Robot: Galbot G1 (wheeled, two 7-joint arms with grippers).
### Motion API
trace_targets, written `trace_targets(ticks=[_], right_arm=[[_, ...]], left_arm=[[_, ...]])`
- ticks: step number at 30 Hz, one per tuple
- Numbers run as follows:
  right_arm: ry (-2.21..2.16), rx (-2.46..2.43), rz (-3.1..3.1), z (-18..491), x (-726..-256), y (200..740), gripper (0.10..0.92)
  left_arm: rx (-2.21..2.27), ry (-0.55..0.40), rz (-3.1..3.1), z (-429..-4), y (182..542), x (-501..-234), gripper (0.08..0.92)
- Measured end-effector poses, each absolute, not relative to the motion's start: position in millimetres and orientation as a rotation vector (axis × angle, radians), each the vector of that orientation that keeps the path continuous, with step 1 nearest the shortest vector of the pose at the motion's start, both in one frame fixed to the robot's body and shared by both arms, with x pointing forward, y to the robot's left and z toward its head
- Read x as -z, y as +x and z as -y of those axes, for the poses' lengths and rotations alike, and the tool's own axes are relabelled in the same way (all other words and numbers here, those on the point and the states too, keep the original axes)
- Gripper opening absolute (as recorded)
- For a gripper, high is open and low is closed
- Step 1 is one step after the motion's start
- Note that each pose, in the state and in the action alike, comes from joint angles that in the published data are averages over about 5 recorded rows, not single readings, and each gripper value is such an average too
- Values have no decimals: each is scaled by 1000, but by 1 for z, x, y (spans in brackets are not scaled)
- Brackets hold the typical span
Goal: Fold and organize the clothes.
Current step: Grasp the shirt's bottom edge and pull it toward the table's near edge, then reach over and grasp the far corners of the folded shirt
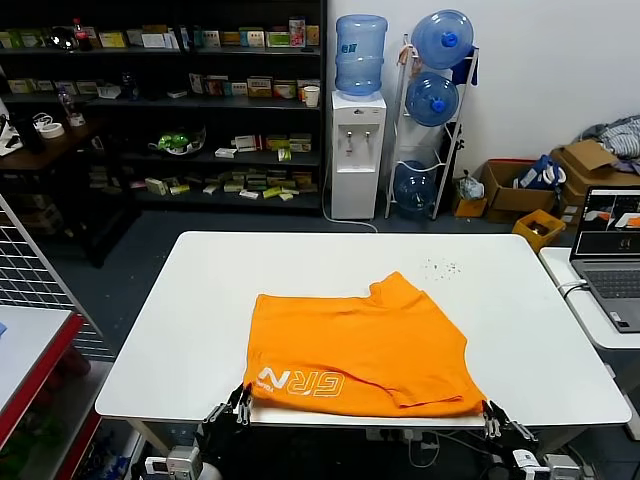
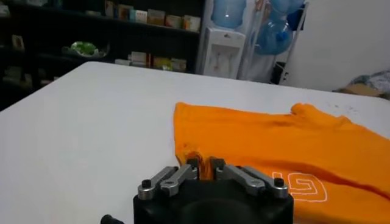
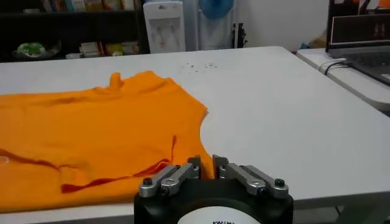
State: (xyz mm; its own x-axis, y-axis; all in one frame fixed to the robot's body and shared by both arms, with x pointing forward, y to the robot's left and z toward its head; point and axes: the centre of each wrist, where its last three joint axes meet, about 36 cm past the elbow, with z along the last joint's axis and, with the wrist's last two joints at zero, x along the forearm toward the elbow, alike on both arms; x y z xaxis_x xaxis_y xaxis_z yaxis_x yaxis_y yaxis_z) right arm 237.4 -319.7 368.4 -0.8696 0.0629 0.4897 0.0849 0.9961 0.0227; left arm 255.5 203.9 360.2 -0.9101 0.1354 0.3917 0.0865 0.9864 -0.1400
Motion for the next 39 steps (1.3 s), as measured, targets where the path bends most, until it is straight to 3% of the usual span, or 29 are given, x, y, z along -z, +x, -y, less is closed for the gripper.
trace_targets(ticks=[9, 17, 29, 39], right_arm=[[-68, 20, 2708, 321, -386, 261, 622], [-5, 71, 2791, 309, -391, 354, 811], [96, 115, 2731, 277, -383, 521, 823], [114, 78, 2602, 277, -372, 579, 823]], left_arm=[[-154, -160, 2760, -218, 262, -373, 575], [-200, -172, 2808, -233, 320, -379, 793], [-242, -189, 2737, -237, 452, -359, 823], [-187, -181, 2648, -229, 513, -348, 823]])
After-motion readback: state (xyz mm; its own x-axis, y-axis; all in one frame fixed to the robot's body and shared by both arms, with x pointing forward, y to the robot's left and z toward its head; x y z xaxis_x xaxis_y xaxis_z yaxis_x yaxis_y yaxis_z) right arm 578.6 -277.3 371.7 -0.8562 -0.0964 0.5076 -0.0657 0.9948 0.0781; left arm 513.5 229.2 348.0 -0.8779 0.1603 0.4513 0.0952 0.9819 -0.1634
